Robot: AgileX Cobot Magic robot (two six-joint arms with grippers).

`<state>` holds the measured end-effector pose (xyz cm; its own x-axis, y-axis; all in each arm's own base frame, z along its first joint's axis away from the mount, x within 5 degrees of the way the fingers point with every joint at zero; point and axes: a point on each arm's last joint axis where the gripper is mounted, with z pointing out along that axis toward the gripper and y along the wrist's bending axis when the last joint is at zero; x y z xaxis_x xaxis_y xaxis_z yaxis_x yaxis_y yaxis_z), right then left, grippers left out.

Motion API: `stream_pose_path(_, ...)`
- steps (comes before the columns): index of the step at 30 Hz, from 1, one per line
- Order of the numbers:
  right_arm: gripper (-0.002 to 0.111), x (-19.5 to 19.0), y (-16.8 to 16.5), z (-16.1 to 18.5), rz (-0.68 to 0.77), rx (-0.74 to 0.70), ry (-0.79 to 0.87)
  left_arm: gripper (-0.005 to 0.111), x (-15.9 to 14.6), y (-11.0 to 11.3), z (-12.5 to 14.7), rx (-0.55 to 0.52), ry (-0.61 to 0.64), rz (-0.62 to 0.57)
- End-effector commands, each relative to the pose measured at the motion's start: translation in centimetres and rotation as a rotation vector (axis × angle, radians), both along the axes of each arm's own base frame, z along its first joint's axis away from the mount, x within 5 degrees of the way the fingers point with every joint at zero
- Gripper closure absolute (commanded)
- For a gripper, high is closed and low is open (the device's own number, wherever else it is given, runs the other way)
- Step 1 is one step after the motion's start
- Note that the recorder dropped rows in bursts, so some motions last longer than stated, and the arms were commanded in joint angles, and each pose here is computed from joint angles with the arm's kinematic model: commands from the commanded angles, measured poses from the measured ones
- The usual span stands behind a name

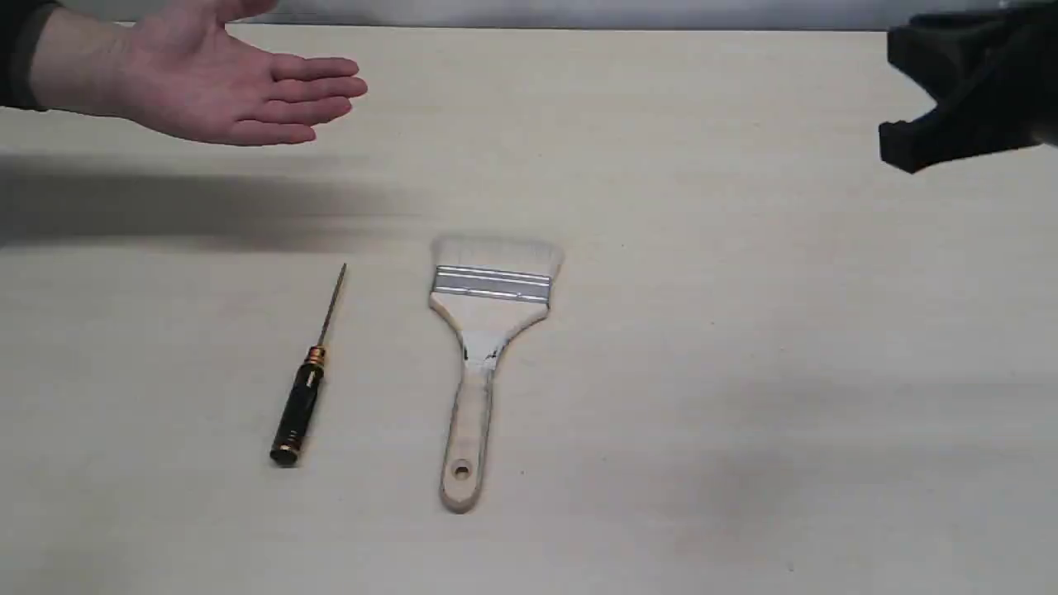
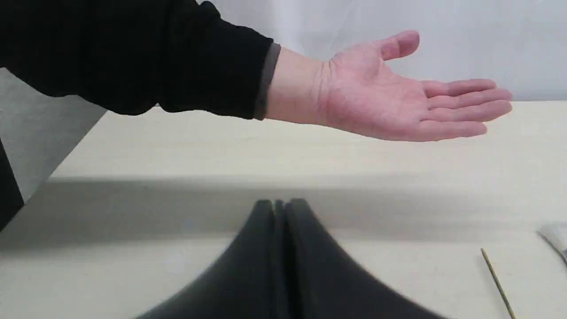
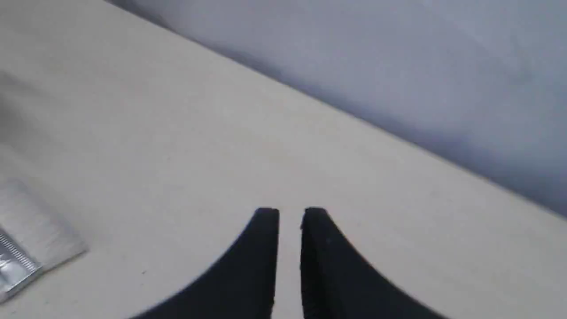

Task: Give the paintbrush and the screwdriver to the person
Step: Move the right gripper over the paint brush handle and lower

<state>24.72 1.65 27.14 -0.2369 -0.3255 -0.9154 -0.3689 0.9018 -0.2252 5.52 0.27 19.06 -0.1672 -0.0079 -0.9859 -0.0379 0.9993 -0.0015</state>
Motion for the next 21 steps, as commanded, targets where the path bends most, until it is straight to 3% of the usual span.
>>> stream_pose_path(1, 0.095, 1.0, 0.2, 1.6, 0.049, -0.058, -0.132, 0.107, 0.0, -0.1, 0.0, -0.005, -0.007, -0.009)
stream_pose_path(5, 0.095, 0.9, 2.7, 2.6, 0.201, -0.145, -0.233, 0.107, 0.0, -0.1, 0.0, -0.005, -0.007, -0.009)
stream_pose_path(8, 0.095, 0.6, 6.3, 3.1, 0.317, -0.227, -0.26, 0.107, 0.0, -0.1, 0.0, -0.003, -0.007, -0.009)
stream_pose_path(14, 0.093, 1.1, 11.8, 4.3, 0.136, -0.148, 0.044, 0.107, 0.0, -0.1, 0.0, -0.003, -0.007, -0.009)
stream_pose_path(18, 0.071, 1.9, 14.8, 3.8, 0.057, -0.172, 0.25, 0.107, 0.0, -0.1, 0.0, -0.003, -0.007, -0.009)
stream_pose_path(21, 0.056, 2.5, 16.7, 2.2, 0.026, -0.112, 0.405, 0.107, 0.0, -0.1, 0.0, -0.003, -0.007, -0.009)
